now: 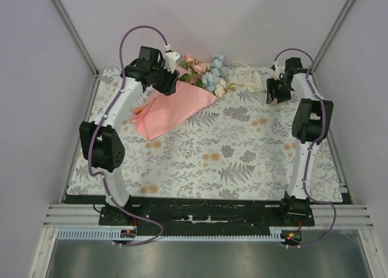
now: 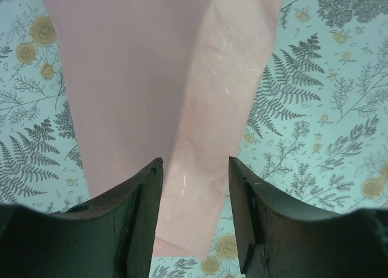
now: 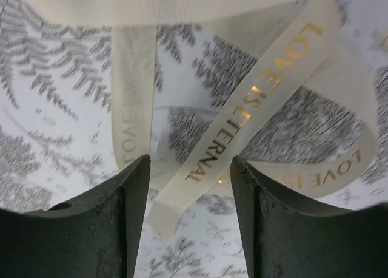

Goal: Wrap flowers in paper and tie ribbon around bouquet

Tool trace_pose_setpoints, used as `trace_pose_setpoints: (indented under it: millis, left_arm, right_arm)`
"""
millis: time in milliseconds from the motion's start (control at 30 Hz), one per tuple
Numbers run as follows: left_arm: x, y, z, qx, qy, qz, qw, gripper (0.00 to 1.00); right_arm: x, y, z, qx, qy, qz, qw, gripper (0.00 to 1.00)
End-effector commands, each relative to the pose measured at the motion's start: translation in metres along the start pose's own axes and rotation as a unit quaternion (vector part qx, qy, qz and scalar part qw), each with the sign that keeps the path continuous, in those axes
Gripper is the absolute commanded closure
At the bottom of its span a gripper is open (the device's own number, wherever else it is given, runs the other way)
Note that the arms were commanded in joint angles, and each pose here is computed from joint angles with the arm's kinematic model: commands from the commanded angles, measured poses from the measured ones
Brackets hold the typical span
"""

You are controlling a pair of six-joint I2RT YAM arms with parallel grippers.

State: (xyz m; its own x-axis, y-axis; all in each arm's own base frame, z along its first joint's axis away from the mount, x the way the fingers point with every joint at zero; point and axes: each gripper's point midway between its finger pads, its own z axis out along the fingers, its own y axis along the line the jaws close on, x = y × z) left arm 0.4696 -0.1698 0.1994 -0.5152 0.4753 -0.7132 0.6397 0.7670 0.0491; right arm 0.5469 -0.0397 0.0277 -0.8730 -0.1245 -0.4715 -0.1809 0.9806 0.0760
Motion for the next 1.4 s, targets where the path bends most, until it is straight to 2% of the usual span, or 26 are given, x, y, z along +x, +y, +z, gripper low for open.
trace_pose_setpoints:
  millis: [0, 100, 233, 333, 400, 433, 533, 667, 767, 833, 900, 1000, 1100, 1367]
  left_arm:
    - [-0.021, -0.016, -0.030, 0.018, -0.044, -0.021, 0.999, 0.45]
    - [-0.015, -0.020, -0.037, 0.016, -0.049, -0.023, 0.998, 0.45]
    - [-0.012, -0.021, -0.044, 0.012, -0.052, -0.027, 0.998, 0.44]
    - [-0.012, -0.022, -0.049, 0.008, -0.056, -0.024, 0.998, 0.44]
    - [-0.012, -0.022, -0.052, 0.006, -0.058, -0.024, 0.998, 0.44]
    - [-0.013, -0.023, -0.055, 0.007, -0.060, -0.025, 0.998, 0.44]
    - [-0.021, -0.029, -0.065, 0.017, -0.077, -0.022, 0.997, 0.44]
    - [-0.023, -0.042, -0.073, 0.045, -0.089, -0.021, 0.995, 0.44]
    - [-0.015, -0.052, -0.073, 0.066, -0.085, -0.032, 0.994, 0.43]
    - [-0.011, -0.055, -0.071, 0.074, -0.084, -0.038, 0.993, 0.43]
    - [-0.013, -0.058, -0.073, 0.080, -0.087, -0.047, 0.992, 0.43]
    - [-0.019, -0.056, -0.079, 0.071, -0.091, -0.056, 0.992, 0.42]
    - [-0.018, -0.054, -0.083, 0.062, -0.090, -0.057, 0.992, 0.34]
    - [-0.001, -0.058, -0.075, 0.069, -0.070, -0.061, 0.993, 0.32]
  right_arm:
    - [0.022, 0.026, -0.027, -0.037, 0.026, 0.057, 0.997, 0.36]
    - [0.038, 0.027, -0.022, -0.034, 0.045, 0.058, 0.997, 0.39]
    - [0.038, 0.032, -0.026, -0.040, 0.038, 0.062, 0.997, 0.44]
    - [0.028, 0.030, -0.030, -0.037, 0.014, 0.051, 0.998, 0.74]
    - [0.015, 0.026, -0.036, -0.032, -0.004, 0.047, 0.998, 0.98]
    - [0.008, 0.025, -0.043, -0.030, -0.013, 0.045, 0.998, 1.00]
    - [-0.010, 0.035, -0.074, -0.059, -0.054, 0.043, 0.996, 1.00]
    - [-0.009, 0.076, -0.130, -0.142, -0.111, 0.054, 0.982, 1.00]
    - [-0.003, 0.075, -0.145, -0.116, -0.136, 0.060, 0.982, 1.00]
    - [0.002, 0.054, -0.135, -0.061, -0.107, 0.065, 0.990, 0.70]
    - [0.015, 0.036, -0.117, -0.031, -0.055, 0.071, 0.995, 0.65]
    - [0.030, 0.028, -0.099, -0.021, -0.024, 0.077, 0.997, 0.61]
    - [0.037, 0.024, -0.081, -0.020, -0.002, 0.097, 0.995, 0.43]
    - [0.055, 0.010, -0.047, 0.015, 0.055, 0.131, 0.990, 0.42]
